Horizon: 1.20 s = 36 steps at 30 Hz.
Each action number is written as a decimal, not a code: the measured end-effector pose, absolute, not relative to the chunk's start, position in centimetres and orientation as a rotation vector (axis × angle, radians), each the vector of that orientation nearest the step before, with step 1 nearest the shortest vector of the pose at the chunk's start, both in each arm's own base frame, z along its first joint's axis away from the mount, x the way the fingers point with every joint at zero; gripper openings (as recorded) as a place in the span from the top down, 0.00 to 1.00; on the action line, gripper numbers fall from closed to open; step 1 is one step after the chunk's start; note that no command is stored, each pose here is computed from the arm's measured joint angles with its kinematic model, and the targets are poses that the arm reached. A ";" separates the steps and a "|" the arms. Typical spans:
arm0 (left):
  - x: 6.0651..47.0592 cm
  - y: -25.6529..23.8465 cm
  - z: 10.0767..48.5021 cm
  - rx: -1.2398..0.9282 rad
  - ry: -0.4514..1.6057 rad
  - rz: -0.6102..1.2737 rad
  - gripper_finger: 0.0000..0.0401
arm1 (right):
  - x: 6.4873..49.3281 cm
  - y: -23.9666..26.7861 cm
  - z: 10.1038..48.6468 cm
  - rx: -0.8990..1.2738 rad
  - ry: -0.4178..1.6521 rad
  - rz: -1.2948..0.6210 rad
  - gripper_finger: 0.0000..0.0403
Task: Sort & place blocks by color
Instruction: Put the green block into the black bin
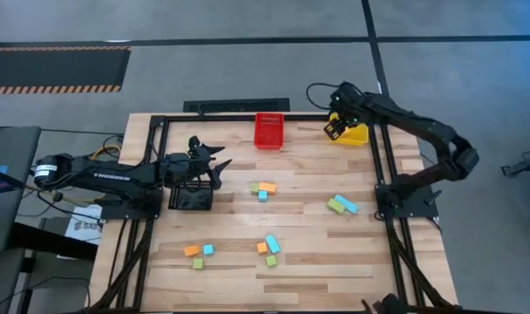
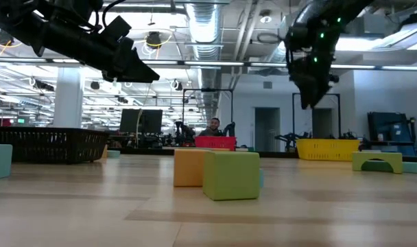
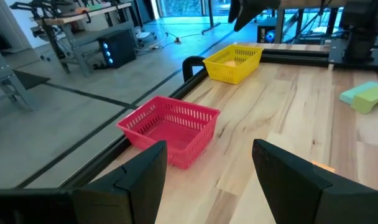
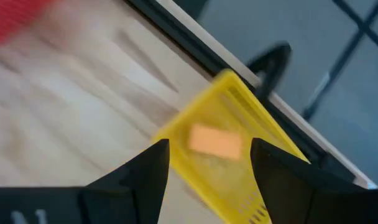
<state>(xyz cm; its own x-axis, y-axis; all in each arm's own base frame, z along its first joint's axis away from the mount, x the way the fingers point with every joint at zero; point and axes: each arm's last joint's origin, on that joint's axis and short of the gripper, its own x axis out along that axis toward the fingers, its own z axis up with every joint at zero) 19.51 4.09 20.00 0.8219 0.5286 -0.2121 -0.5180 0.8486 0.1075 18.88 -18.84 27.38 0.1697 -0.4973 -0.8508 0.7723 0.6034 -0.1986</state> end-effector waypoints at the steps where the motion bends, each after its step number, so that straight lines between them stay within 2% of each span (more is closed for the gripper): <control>1: 19.5 4.1 20.0 0.045 0.239 0.557 0.43 | 19.2 -18.2 27.7 0.299 1.041 -0.897 0.39; 9: 19.5 4.0 19.9 0.044 0.246 0.539 0.43 | 22.6 -12.4 29.3 0.182 0.945 -0.685 0.39; 20: 19.3 4.0 19.1 0.061 0.341 0.529 0.43 | 25.9 -6.0 25.8 0.127 0.672 -0.311 0.39; 28: 19.3 4.0 19.2 0.066 0.334 0.527 0.43 | 27.0 -2.5 25.8 0.073 0.561 -0.172 0.39; 36: 19.4 3.9 19.2 0.057 0.324 0.485 0.43 | 27.2 -0.7 25.9 0.055 0.548 -0.104 0.39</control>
<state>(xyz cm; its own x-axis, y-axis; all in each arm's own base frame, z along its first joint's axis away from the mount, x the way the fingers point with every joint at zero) 19.40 3.85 19.22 0.8346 0.4669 -0.2923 -0.4491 0.8840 0.1298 27.21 -0.65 25.85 0.8483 -0.0840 -0.5229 0.1132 0.9933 0.0240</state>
